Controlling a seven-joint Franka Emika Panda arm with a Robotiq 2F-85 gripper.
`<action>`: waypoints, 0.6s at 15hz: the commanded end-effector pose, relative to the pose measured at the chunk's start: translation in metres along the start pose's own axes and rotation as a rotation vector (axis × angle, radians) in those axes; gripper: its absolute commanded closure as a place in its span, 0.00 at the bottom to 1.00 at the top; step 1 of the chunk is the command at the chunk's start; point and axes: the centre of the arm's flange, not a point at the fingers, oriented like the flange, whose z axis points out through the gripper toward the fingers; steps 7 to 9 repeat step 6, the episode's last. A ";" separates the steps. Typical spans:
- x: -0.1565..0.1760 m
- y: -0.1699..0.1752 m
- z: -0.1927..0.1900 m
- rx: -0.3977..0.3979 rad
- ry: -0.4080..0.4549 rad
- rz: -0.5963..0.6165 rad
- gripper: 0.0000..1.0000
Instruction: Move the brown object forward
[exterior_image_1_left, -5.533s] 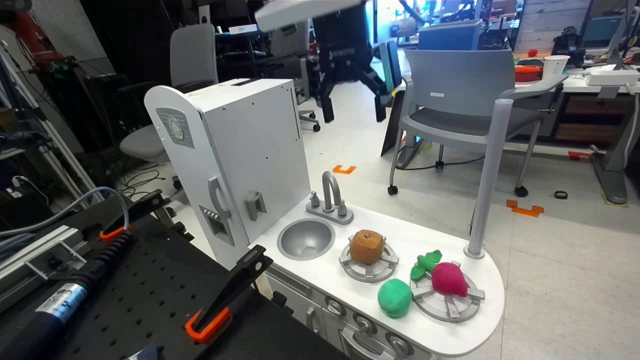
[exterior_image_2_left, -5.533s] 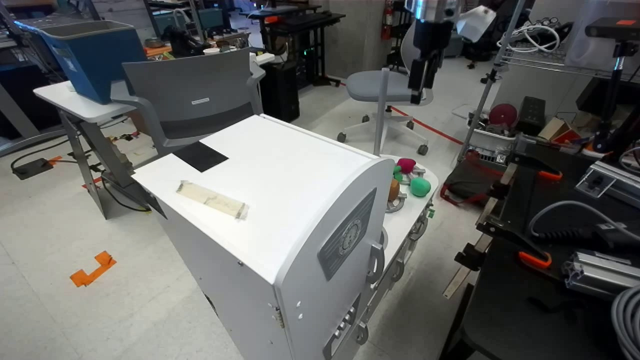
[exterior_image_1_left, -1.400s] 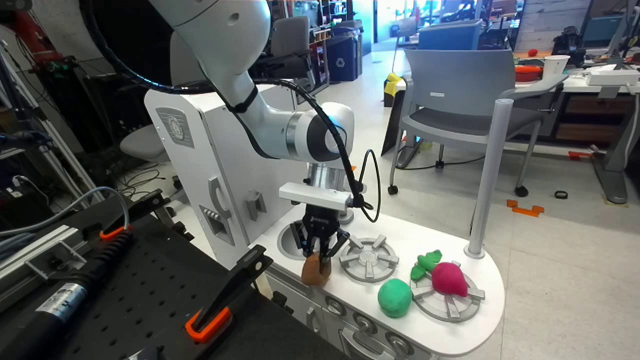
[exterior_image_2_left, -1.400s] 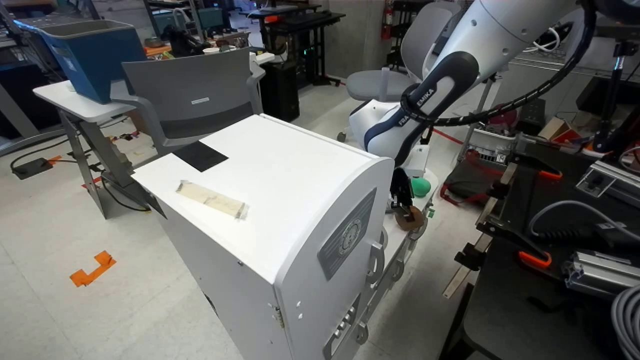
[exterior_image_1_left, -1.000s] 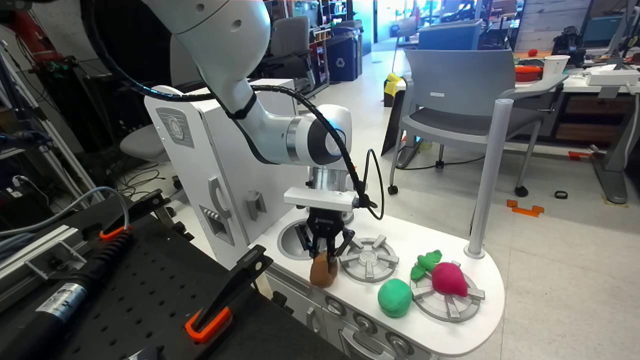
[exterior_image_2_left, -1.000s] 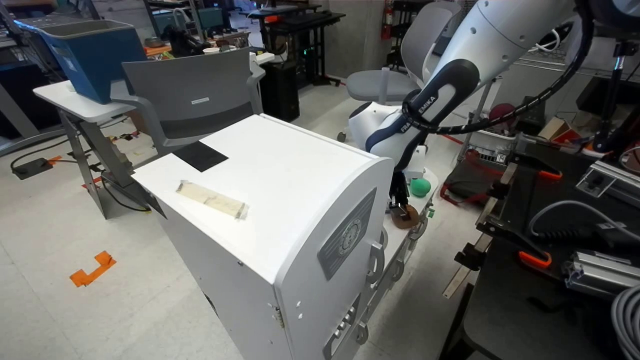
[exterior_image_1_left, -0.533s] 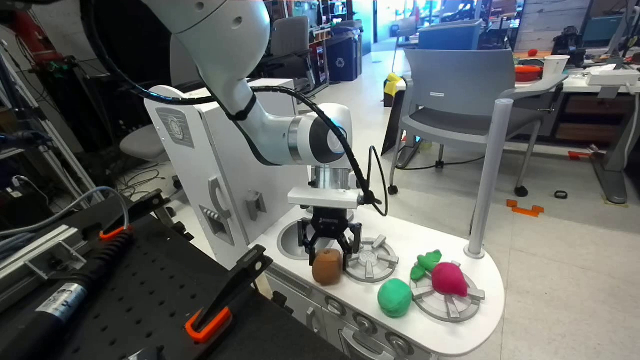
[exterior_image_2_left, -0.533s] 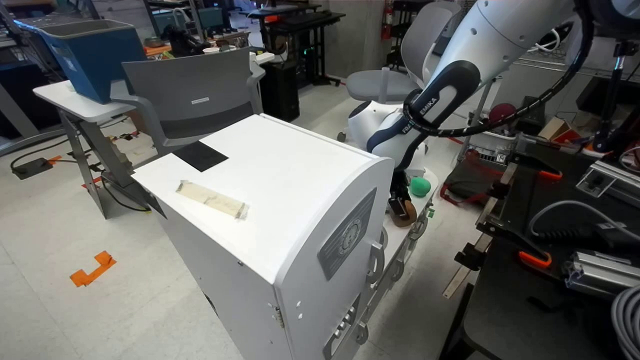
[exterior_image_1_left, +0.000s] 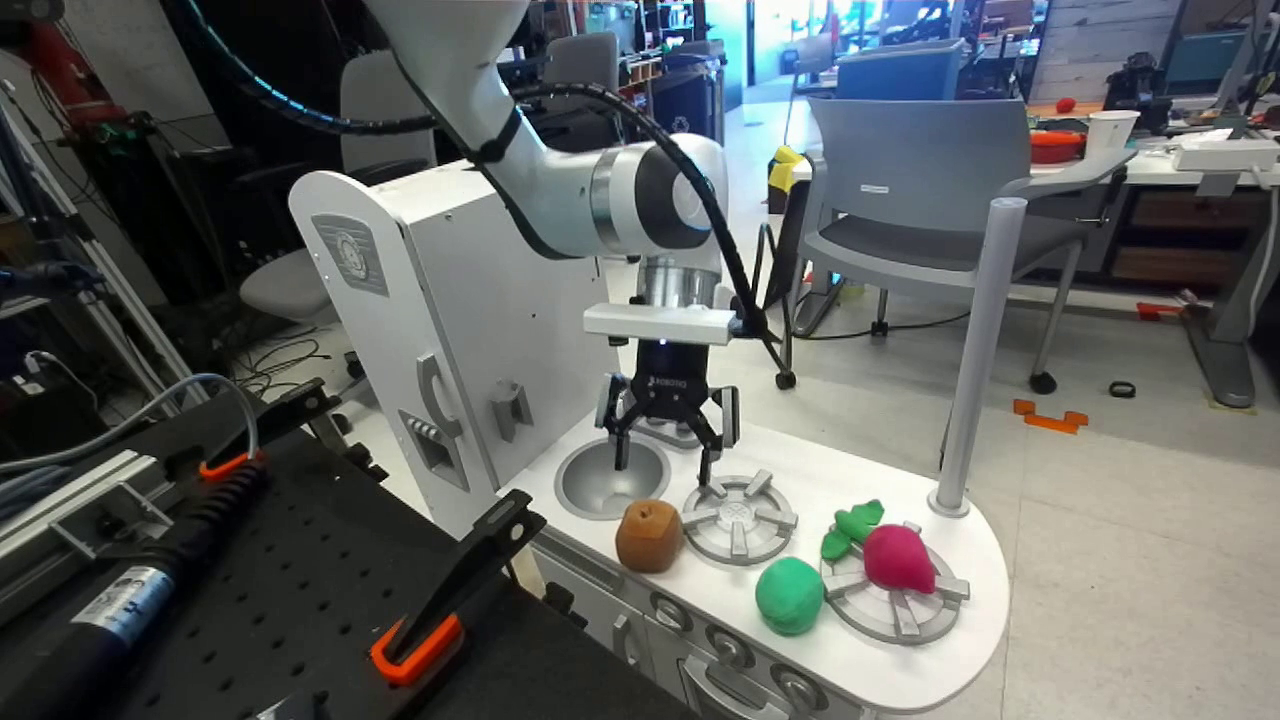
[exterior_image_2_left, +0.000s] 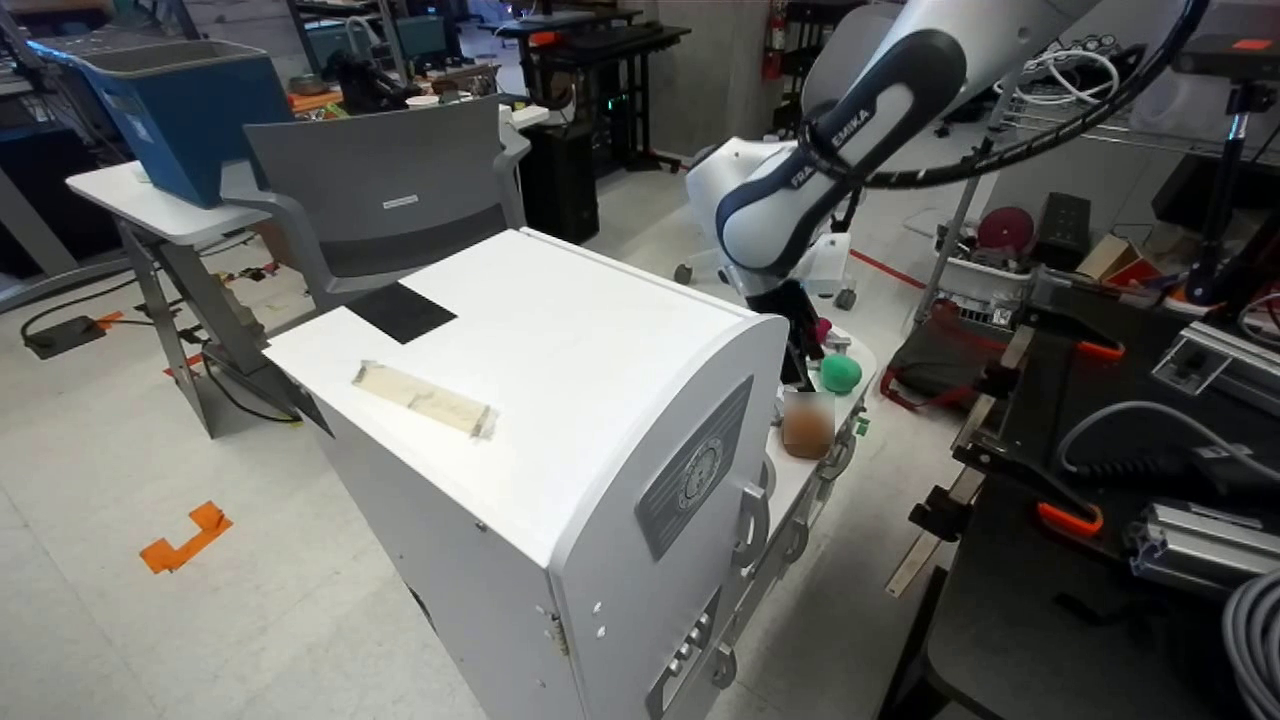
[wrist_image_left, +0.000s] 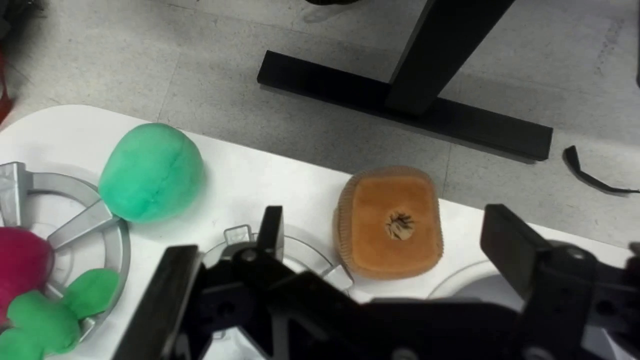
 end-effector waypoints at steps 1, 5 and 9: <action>-0.051 0.006 -0.057 0.154 0.099 0.024 0.00; -0.033 0.019 -0.066 0.147 0.105 0.067 0.00; -0.038 0.020 -0.069 0.154 0.108 0.070 0.00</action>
